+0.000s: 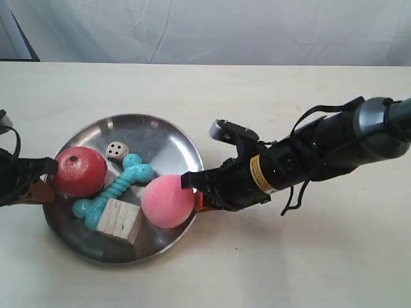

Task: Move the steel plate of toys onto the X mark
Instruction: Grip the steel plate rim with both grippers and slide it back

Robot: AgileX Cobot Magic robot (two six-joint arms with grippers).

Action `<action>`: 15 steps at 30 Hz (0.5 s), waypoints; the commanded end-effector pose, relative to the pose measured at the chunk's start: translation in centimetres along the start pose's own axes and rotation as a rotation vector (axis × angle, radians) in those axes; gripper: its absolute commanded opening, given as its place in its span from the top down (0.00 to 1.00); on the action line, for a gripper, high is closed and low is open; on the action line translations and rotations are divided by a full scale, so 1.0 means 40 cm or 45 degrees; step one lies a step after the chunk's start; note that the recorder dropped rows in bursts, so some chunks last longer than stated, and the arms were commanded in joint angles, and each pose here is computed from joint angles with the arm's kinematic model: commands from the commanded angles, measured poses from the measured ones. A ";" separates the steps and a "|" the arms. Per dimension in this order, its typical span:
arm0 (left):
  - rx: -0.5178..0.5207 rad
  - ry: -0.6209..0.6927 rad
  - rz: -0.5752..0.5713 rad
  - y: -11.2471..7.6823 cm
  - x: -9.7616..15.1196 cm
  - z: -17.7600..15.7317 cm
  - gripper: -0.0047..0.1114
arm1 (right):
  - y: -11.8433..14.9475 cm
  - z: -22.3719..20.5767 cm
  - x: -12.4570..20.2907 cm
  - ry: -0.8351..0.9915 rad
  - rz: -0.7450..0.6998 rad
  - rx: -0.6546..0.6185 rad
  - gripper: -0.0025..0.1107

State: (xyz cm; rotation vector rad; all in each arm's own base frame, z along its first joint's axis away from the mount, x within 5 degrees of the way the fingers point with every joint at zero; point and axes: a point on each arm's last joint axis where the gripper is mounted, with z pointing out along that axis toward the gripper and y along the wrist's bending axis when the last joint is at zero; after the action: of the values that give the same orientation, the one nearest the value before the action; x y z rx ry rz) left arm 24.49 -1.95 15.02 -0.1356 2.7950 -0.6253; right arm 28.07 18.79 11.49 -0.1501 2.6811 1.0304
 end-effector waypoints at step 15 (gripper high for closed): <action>0.257 0.137 0.046 -0.092 -0.247 0.188 0.96 | -0.036 0.059 -0.185 -0.111 0.137 -0.219 0.99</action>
State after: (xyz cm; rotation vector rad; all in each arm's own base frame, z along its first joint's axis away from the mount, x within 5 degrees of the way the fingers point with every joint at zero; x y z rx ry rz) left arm 36.90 -3.21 12.38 -0.0696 2.7475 -0.6490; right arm 36.43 17.09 9.67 0.0831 2.5682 1.1016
